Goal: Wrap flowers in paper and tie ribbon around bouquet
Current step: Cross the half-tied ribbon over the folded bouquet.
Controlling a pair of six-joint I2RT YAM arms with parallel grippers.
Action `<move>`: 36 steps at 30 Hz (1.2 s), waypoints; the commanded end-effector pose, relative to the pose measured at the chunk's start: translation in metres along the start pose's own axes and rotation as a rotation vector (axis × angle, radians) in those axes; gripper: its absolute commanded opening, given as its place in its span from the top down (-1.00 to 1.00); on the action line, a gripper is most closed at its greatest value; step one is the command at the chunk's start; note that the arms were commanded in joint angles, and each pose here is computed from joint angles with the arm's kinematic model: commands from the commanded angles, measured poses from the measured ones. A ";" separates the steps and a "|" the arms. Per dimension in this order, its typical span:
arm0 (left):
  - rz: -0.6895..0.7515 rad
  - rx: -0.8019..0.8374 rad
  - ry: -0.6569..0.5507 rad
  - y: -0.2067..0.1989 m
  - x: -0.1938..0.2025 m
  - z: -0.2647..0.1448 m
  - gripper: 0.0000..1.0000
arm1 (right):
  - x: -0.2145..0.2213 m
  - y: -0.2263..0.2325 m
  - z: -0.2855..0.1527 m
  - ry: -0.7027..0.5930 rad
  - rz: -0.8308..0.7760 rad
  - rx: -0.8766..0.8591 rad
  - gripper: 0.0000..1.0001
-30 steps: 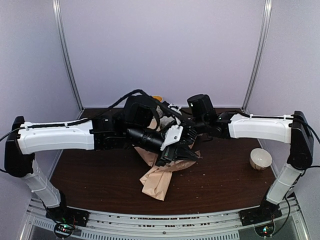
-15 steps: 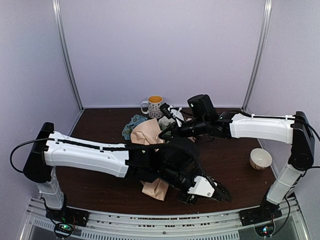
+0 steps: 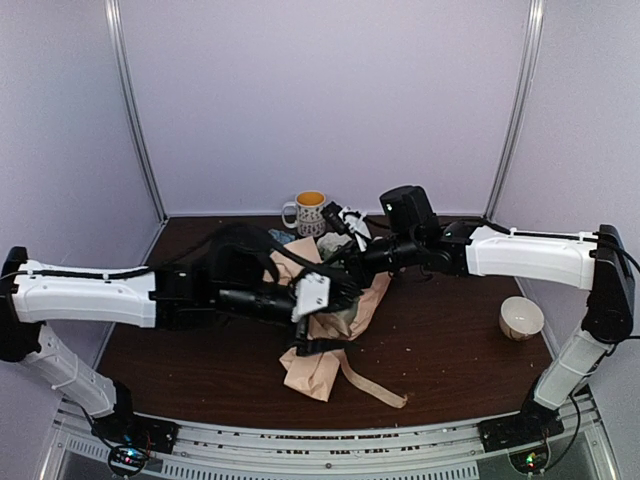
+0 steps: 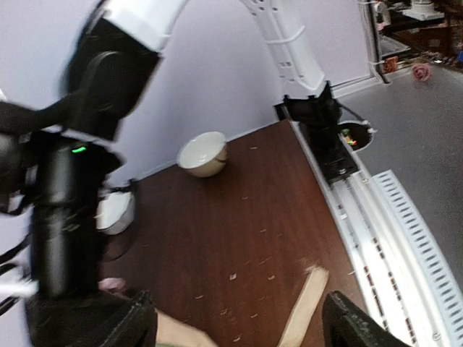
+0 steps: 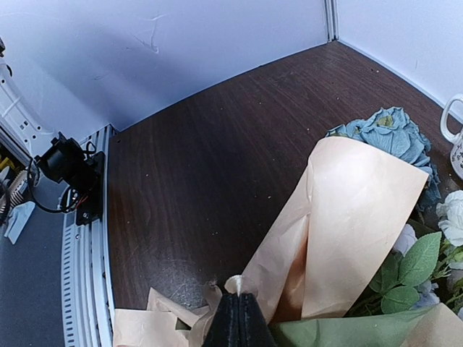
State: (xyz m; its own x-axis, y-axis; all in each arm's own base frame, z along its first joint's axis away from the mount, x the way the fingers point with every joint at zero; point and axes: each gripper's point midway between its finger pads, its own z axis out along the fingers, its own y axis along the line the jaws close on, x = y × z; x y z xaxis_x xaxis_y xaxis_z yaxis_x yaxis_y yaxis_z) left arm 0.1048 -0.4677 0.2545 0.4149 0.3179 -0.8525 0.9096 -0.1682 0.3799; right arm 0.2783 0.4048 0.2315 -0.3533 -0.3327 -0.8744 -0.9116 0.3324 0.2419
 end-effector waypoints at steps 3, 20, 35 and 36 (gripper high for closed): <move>-0.217 -0.364 -0.133 0.062 0.052 -0.090 0.00 | -0.012 0.012 -0.008 -0.044 -0.026 -0.031 1.00; -0.240 -0.321 0.017 0.072 0.174 -0.053 -0.23 | -0.010 0.029 -0.005 -0.082 0.001 -0.095 1.00; -0.269 -0.148 0.088 0.053 0.187 -0.038 -0.14 | -0.018 0.037 -0.011 -0.113 -0.004 -0.104 1.00; -0.276 -0.133 0.081 0.050 0.187 -0.039 -0.22 | -0.017 0.037 -0.011 -0.111 -0.003 -0.105 1.00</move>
State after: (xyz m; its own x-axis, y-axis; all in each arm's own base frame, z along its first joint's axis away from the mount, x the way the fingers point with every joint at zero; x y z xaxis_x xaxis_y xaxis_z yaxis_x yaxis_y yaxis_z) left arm 0.2357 -0.3836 0.1314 0.1528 0.4122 -0.8982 0.9703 0.1097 0.2154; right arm 0.2546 0.4155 0.2377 -0.3641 -0.2750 -0.8898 -0.9198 0.2559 0.2973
